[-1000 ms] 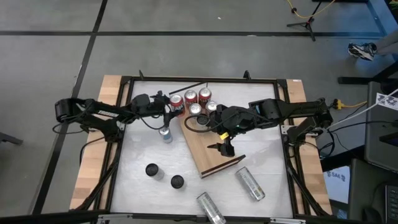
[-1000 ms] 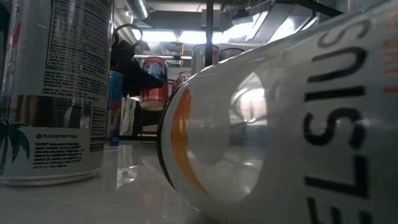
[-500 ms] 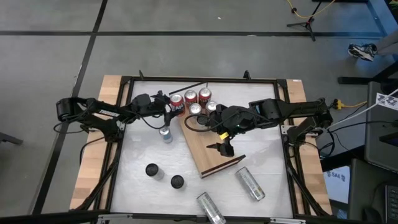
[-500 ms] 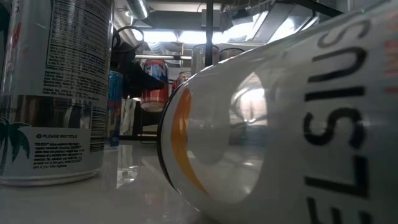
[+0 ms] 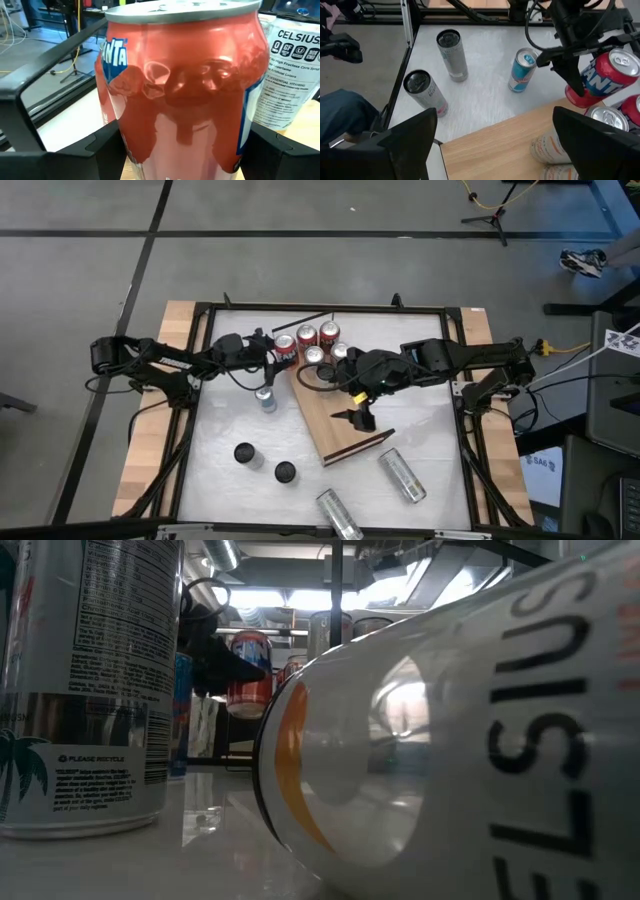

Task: Place canned beverage on shelf
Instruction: Align the orange soda can with the other orange soda can

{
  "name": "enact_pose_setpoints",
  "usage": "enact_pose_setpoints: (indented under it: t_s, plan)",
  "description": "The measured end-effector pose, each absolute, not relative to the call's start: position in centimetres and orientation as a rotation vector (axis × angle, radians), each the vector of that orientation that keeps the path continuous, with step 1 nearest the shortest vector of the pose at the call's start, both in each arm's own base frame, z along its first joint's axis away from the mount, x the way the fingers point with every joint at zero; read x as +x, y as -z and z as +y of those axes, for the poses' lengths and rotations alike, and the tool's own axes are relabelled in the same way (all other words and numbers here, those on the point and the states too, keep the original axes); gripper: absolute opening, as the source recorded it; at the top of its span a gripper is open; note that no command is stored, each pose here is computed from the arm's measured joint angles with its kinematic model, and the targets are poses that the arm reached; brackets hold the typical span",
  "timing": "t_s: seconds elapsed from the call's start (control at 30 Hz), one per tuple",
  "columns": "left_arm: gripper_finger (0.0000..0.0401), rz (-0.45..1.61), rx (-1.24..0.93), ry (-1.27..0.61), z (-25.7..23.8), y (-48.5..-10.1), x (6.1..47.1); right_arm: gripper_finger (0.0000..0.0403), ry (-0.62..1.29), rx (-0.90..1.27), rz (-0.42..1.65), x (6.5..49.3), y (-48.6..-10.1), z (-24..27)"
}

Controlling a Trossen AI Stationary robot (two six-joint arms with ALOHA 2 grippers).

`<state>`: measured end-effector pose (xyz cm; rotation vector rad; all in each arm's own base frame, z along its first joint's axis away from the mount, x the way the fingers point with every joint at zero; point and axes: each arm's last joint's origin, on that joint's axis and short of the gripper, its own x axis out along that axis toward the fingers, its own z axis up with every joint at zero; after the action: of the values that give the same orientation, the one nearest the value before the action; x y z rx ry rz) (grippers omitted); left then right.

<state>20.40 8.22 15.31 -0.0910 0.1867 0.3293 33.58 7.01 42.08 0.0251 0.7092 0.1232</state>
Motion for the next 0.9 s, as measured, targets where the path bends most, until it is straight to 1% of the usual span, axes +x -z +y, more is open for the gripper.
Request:
enact_pose_setpoints:
  t_s: [0.27,0.37,0.43,0.5,0.63,0.9]
  plan:
    - [0.0285,0.194,-0.163,-0.314,7.6,-15.1,20.6,0.0392,-0.124,0.027,0.693,33.7,-42.2,7.0]
    - [0.0285,0.243,-0.159,-0.288,7.0,-14.5,20.6,0.0392,-0.124,0.027,0.694,33.7,-42.2,7.0]
    - [0.0285,0.234,-0.154,-0.276,6.6,-14.6,20.7,0.0392,-0.124,0.027,0.695,33.7,-42.2,7.0]
    - [0.0285,0.198,-0.135,-0.304,6.5,-15.0,20.9,0.0392,-0.124,0.027,0.695,33.7,-42.2,7.0]
    - [0.0285,0.203,-0.11,-0.376,6.7,-15.0,20.8,0.0392,-0.125,0.027,0.696,33.7,-42.2,7.0]
    - [0.0285,0.199,-0.06,-0.43,6.8,-15.1,20.8,0.0392,-0.124,0.027,0.696,33.7,-42.2,7.0]
